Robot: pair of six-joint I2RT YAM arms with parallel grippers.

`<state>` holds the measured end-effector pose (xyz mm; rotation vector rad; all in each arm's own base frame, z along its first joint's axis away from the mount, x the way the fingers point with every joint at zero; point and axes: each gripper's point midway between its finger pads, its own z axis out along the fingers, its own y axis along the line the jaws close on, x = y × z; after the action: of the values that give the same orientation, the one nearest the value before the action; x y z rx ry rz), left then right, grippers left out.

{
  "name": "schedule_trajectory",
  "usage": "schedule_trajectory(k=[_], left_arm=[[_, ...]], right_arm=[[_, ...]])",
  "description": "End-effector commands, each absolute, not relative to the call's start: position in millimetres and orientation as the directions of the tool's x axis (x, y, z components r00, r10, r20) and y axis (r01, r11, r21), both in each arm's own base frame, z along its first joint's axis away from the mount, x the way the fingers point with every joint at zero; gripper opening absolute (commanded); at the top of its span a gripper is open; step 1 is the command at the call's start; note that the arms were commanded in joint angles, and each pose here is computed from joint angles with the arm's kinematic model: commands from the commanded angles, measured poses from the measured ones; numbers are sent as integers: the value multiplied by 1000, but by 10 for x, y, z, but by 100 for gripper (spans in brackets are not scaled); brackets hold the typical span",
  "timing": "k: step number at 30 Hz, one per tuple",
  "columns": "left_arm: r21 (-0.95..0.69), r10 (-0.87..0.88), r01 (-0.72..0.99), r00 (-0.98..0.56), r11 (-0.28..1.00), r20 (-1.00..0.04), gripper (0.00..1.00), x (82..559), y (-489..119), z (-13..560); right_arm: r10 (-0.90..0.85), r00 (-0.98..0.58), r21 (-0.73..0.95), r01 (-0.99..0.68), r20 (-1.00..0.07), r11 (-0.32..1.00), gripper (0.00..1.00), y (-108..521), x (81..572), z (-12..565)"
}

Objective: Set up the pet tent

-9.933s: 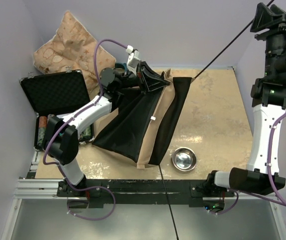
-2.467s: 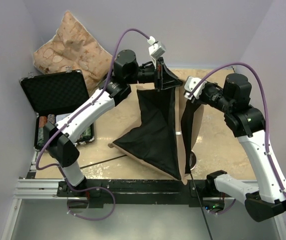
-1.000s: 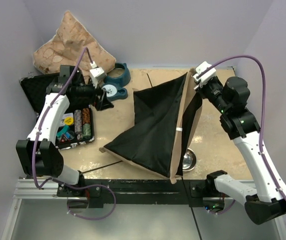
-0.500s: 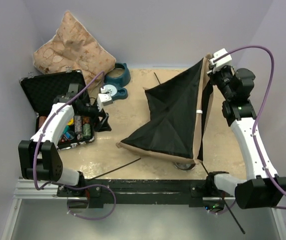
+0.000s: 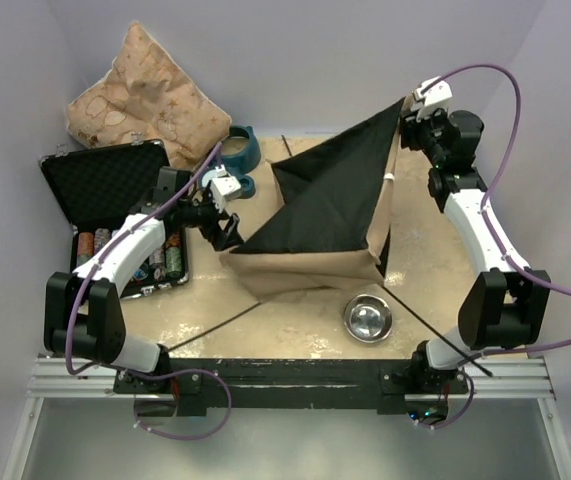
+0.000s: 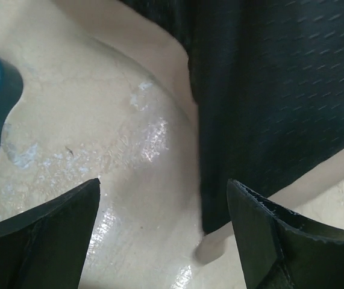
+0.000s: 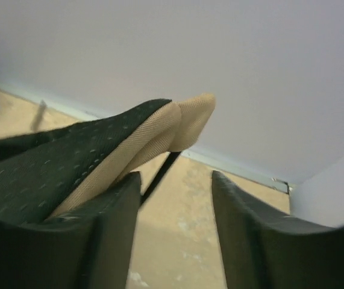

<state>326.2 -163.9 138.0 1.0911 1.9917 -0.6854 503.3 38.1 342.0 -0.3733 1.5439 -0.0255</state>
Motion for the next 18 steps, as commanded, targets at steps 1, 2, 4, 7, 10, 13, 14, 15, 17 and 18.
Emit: schedule_trajectory(k=[1, 2, 4, 7, 10, 13, 14, 15, 17, 18], left_arm=[[-51, 379, 813, -324, 580, -867, 89, 3597, -1659, 1672], [-57, 368, 805, -332, 591, -868, 89, 3604, -1656, 1678], [-61, 358, 788, -345, 612, -868, 89, 3633, -1639, 1672], [-63, 346, 764, -362, 642, -866, 89, 3667, -1607, 1655], [-75, 328, 750, -374, 657, -868, 89, 3687, -1606, 1688], [-98, 303, 736, -391, 670, -869, 91, 3718, -1573, 1786], [-123, 285, 726, -412, 677, -866, 93, 3725, -1535, 1822], [-144, 257, 719, -417, 680, -872, 95, 3759, -1492, 1915], [-208, 189, 709, -438, 674, -879, 98, 3800, -1412, 2108], [-233, 156, 702, -442, 673, -883, 99, 3825, -1363, 2220]], right_arm=[[-297, -81, -274, -217, -951, 937, 62, 284, 4917, 3312], [-325, -162, -287, -219, -932, 933, 66, 224, 4850, 3134], [-404, -256, -356, -214, -878, 910, 72, 56, 4719, 2928], [-490, -331, -430, -240, -806, 870, 80, -243, 4496, 2802], [-551, -366, -488, -255, -750, 835, 83, -469, 4409, 2886], [-572, -346, -472, -333, -744, 816, 87, -372, 4402, 3138], [-579, -312, -456, -387, -753, 802, 92, -233, 4388, 3223], [-560, -284, -422, -424, -778, 802, 92, -22, 4379, 3297], [-548, -215, -383, -515, -808, 767, 92, 545, 4316, 3411], [-539, -163, -373, -558, -826, 741, 91, 847, 4256, 3488]])
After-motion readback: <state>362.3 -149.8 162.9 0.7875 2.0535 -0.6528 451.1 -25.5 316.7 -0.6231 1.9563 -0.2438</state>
